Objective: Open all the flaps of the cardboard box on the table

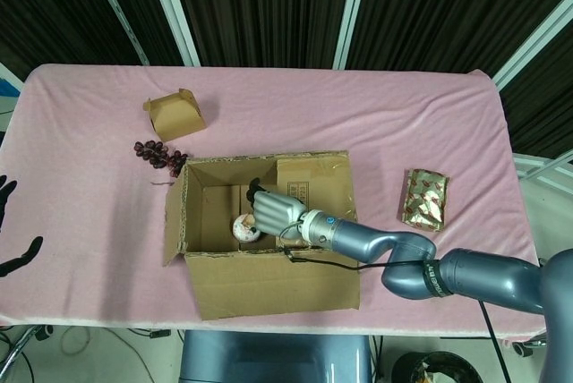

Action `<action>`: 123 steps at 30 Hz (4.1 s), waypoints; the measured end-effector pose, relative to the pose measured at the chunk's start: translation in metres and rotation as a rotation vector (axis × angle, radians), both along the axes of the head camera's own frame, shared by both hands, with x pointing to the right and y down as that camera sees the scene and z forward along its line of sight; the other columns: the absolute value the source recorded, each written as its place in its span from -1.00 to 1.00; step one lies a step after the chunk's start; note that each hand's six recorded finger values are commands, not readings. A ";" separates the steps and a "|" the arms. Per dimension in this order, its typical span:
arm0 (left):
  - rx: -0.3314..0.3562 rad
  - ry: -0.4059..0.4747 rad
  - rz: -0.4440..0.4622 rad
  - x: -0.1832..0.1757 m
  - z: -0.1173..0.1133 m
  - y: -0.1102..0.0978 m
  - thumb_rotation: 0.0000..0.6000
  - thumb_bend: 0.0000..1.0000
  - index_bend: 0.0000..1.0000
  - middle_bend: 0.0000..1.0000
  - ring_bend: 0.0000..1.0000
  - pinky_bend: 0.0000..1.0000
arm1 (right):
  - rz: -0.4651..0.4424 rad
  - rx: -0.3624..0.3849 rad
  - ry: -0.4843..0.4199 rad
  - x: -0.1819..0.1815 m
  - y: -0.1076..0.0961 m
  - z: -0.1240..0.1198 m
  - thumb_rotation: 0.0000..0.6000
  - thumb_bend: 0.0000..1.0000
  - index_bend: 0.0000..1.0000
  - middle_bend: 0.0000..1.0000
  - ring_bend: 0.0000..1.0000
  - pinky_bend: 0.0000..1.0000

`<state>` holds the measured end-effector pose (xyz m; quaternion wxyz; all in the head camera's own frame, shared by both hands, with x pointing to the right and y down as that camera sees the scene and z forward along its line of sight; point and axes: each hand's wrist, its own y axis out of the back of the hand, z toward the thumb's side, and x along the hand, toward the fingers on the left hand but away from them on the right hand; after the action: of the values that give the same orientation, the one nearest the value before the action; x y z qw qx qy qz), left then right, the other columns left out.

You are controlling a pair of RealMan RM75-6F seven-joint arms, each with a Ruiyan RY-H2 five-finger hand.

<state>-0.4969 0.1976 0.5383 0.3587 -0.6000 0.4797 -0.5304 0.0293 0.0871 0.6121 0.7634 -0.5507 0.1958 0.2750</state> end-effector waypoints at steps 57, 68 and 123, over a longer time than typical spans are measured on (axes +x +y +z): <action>-0.034 0.021 -0.008 0.002 0.000 0.000 1.00 -0.49 -1.00 -1.00 -1.00 -1.00 | -0.124 0.299 0.148 0.041 -0.011 -0.080 1.00 0.00 0.00 -0.26 -0.53 -0.53; -0.039 0.019 -0.010 0.001 0.000 0.000 1.00 -0.49 -1.00 -1.00 -1.00 -1.00 | -0.117 0.331 0.149 0.046 -0.015 -0.089 1.00 -0.31 -0.27 -0.33 -0.57 -0.54; -0.068 0.017 -0.017 0.002 0.002 0.002 1.00 -0.49 -1.00 -1.00 -1.00 -1.00 | -0.003 0.533 0.298 0.135 -0.059 -0.148 1.00 -0.49 -0.68 -0.56 -0.70 -0.56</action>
<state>-0.4952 0.1999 0.5403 0.3293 -0.6122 0.4697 -0.5442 0.1639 0.0283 0.4641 0.8443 -0.2843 0.2272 0.3934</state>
